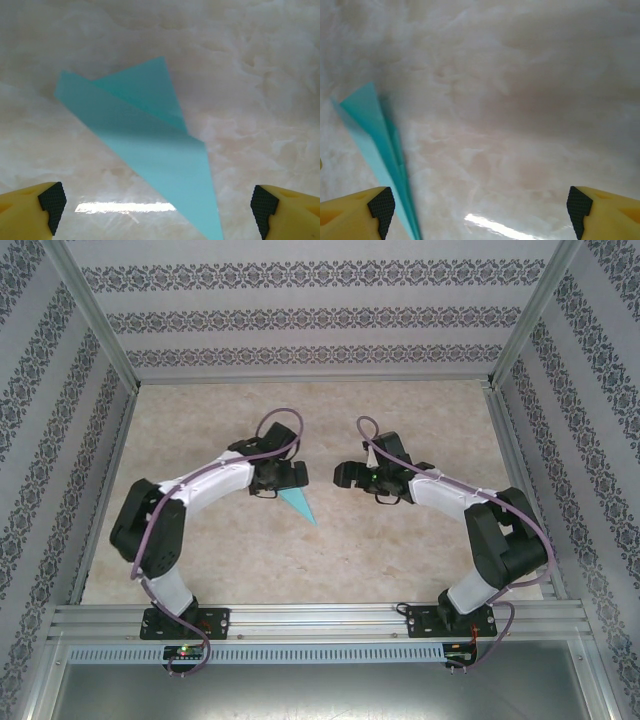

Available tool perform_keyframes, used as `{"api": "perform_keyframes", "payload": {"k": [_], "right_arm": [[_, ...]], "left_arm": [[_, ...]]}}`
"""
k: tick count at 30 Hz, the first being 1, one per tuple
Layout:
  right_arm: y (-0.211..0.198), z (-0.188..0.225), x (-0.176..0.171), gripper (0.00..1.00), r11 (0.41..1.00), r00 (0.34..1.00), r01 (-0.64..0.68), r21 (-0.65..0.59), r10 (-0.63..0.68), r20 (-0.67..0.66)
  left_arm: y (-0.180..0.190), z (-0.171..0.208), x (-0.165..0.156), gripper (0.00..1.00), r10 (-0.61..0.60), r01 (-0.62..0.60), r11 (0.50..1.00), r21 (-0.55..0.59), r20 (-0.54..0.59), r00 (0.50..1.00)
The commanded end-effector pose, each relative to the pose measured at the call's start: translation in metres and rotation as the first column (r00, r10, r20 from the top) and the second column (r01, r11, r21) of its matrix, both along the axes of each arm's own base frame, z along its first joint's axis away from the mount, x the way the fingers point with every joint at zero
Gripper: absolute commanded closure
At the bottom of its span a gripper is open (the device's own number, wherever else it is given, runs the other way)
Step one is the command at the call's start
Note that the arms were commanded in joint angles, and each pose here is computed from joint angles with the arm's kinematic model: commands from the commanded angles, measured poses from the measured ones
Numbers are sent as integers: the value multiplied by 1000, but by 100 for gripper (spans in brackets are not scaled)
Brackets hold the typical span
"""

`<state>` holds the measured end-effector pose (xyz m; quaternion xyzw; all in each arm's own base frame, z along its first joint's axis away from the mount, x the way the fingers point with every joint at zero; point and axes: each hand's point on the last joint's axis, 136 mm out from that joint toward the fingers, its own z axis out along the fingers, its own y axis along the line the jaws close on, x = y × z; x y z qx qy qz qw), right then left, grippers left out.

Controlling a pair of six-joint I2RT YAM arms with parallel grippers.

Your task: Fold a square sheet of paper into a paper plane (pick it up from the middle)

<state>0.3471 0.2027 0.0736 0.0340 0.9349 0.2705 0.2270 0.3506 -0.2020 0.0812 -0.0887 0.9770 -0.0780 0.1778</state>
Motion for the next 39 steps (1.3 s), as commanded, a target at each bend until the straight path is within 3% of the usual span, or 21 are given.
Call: {"api": "perform_keyframes", "payload": {"k": [1, 10, 25, 39], "right_arm": [[-15, -3, 10, 9, 996, 996, 91, 18, -91, -5], [-13, -11, 9, 10, 996, 996, 82, 41, -80, -48], [-1, -19, 7, 14, 996, 994, 55, 76, -47, -101], [1, -20, 6, 14, 996, 993, 49, 77, -41, -107]], "left_arm": [[7, -17, -8, 5, 48, -38, 988, 150, -64, 997], [-2, -30, 0, 21, 52, -24, 964, 265, -100, 994], [0, -13, -11, 51, 126, -121, 979, 166, -20, 992], [-1, -32, -9, 72, 157, -151, 977, 151, -32, 987]]}}
